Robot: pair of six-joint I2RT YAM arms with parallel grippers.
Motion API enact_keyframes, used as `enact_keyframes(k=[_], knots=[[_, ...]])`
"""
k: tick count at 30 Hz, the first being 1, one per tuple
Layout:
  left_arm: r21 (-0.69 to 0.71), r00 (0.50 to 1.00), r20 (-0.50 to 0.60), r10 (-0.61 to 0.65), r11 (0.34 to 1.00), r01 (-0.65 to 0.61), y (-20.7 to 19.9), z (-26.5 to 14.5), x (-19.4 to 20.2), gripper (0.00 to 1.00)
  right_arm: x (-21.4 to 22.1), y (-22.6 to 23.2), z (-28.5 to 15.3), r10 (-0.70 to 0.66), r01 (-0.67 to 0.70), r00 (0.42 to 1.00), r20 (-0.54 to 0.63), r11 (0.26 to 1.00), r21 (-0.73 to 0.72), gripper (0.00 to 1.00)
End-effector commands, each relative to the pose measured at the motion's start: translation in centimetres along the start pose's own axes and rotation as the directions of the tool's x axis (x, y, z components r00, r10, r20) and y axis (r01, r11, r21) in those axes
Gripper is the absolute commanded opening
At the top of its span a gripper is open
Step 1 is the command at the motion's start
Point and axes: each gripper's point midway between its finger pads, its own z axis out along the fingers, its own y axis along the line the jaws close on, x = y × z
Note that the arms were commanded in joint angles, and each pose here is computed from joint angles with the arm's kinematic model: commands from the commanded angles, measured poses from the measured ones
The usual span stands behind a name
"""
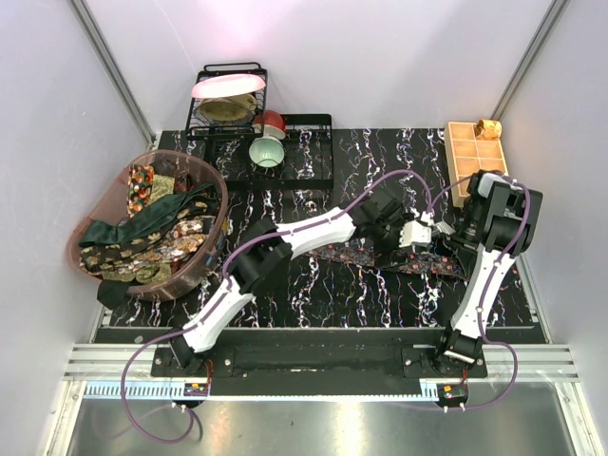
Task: Roll the ties
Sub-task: Flatten out the tie at the center of the board.
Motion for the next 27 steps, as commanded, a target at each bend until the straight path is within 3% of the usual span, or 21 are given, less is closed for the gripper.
enact_keyframes(k=[1, 4, 5, 11, 12, 14, 15, 16, 17, 18, 20, 22, 27], knots=[[-0.094, 0.999, 0.039, 0.020, 0.995, -0.016, 2.2, 0.2, -3.7, 0.99, -2.4, 1.6, 1.8, -0.124, 0.131, 0.990, 0.064, 0.984, -0.120, 0.30], [-0.061, 0.999, -0.016, 0.036, 0.997, -0.037, 0.8, 1.1, -3.0, 0.88, -2.6, 1.8, 1.4, -0.135, 0.141, 0.989, 0.063, 0.985, -0.102, 0.31], [-0.041, 0.999, -0.030, 0.037, 0.998, -0.039, 0.1, 1.3, -2.7, 0.75, -2.5, 2.0, 1.2, -0.144, 0.150, 0.988, 0.060, 0.984, -0.096, 0.32], [0.066, 0.980, -0.199, -0.012, 0.997, 0.026, -3.3, 0.3, 1.8, 0.37, -3.6, 3.1, 0.5, -0.177, 0.184, 0.979, 0.097, 0.980, -0.069, 0.36], [0.078, 0.977, -0.213, -0.017, 0.996, 0.034, -3.7, 0.1, 2.2, 0.26, -3.8, 3.2, 0.4, -0.181, 0.188, 0.978, 0.102, 0.980, -0.064, 0.41], [0.109, 0.973, -0.228, -0.046, 0.991, 0.072, -4.8, -0.8, 2.9, 0.13, -4.3, 3.4, -0.4, -0.190, 0.196, 0.974, 0.126, 0.980, -0.035, 0.49], [0.116, 0.972, -0.225, -0.066, 0.989, 0.094, -4.9, -1.2, 2.9, 0.01, -4.3, 3.2, -0.8, -0.194, 0.197, 0.973, 0.129, 0.980, -0.016, 0.51], [0.121, 0.974, -0.205, -0.098, 0.985, 0.125, -4.6, -2.2, 2.6, 0.00, -4.4, 3.2, -1.5, -0.196, 0.196, 0.970, 0.141, 0.980, 0.013, 0.53], [0.189, 0.973, -0.165, -0.160, 0.963, 0.190, -5.8, -2.8, 1.8, 0.00, -4.6, 2.9, -2.5, -0.193, 0.188, 0.966, 0.174, 0.981, 0.045, 0.67], [0.217, 0.971, -0.133, -0.198, 0.950, 0.223, -5.9, -3.7, 0.9, 0.00, -4.7, 2.7, -3.2, -0.191, 0.181, 0.961, 0.199, 0.981, 0.069, 0.71], [0.295, 0.949, -0.077, -0.307, 0.902, 0.315, -6.3, -5.4, -0.2, 0.00, -4.6, 2.2, -5.6, -0.184, 0.150, 0.947, 0.265, 0.978, 0.144, 0.76], [0.263, 0.929, -0.093, -0.358, 0.891, 0.370, -5.6, -5.6, 0.2, 0.00, -4.6, 1.8, -7.7, -0.166, 0.103, 0.929, 0.331, 0.974, 0.202, 0.82], [0.167, 0.885, -0.192, -0.424, 0.875, 0.455, -4.7, -4.2, 3.3, 0.00, -3.7, 1.1, -9.9, -0.081, -0.022, 0.866, 0.493, 0.979, 0.200, 0.78]])
